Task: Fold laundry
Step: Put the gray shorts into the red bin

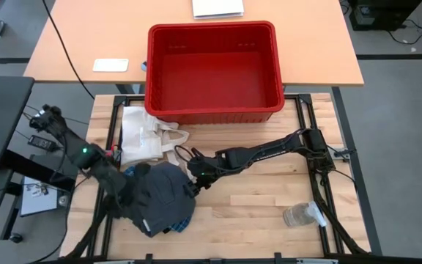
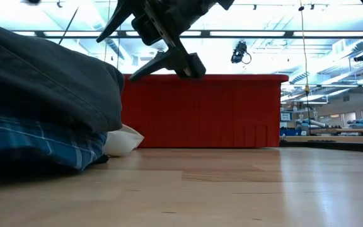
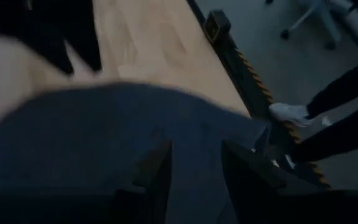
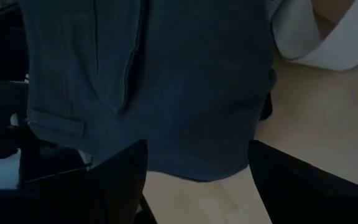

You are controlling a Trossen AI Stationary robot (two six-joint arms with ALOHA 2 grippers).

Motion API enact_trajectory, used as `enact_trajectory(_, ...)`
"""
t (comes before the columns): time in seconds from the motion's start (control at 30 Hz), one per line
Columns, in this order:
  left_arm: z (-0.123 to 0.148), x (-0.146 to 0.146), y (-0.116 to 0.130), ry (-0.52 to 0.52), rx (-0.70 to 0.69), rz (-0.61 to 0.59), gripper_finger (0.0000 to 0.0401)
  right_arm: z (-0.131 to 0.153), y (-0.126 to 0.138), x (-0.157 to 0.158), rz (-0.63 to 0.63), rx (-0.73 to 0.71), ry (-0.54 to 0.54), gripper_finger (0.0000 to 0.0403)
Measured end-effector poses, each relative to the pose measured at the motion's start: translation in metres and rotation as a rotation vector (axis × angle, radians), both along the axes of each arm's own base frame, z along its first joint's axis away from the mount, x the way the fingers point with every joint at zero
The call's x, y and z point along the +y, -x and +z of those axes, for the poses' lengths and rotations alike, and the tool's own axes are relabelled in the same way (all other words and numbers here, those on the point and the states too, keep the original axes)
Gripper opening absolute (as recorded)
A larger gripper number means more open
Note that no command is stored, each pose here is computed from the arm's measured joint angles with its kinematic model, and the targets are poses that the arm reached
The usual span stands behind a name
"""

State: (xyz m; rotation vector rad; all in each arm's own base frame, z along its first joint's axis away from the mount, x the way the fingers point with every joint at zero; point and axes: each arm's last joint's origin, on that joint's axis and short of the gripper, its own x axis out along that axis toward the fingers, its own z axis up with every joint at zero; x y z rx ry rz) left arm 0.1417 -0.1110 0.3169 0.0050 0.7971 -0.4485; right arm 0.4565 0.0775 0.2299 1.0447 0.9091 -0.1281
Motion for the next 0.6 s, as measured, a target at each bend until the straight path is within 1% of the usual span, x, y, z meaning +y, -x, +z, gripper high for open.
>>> enact_trajectory(0.1,-0.02,0.016,0.016,0.067,0.017,0.054,0.0143,-0.001,0.0,0.0,0.0,-0.002,-0.005,0.0284)
enact_trajectory(0.17,-0.032,0.025,0.026,0.093,0.038,0.095,0.0143,-0.007,0.002,0.001,0.007,-0.008,-0.028,0.0284)
enact_trajectory(0.27,-0.049,0.034,0.037,0.073,0.091,0.171,0.0143,-0.022,0.005,0.001,0.012,0.018,-0.069,0.0284)
enact_trajectory(0.33,-0.059,0.037,0.039,0.051,0.115,0.2,0.0143,-0.034,0.007,0.0,-0.007,-0.004,-0.107,0.0284)
enact_trajectory(0.43,-0.076,0.038,0.041,0.023,0.16,0.221,0.0143,-0.053,0.01,-0.002,-0.06,-0.058,-0.172,0.0284)
enact_trajectory(0.53,-0.094,0.038,0.041,0.011,0.198,0.245,0.0143,-0.06,0.011,-0.003,-0.135,-0.117,-0.221,0.0284)
enact_trajectory(0.6,-0.107,0.039,0.042,0.018,0.228,0.285,0.0143,-0.064,0.014,-0.002,-0.176,-0.126,-0.232,0.0284)
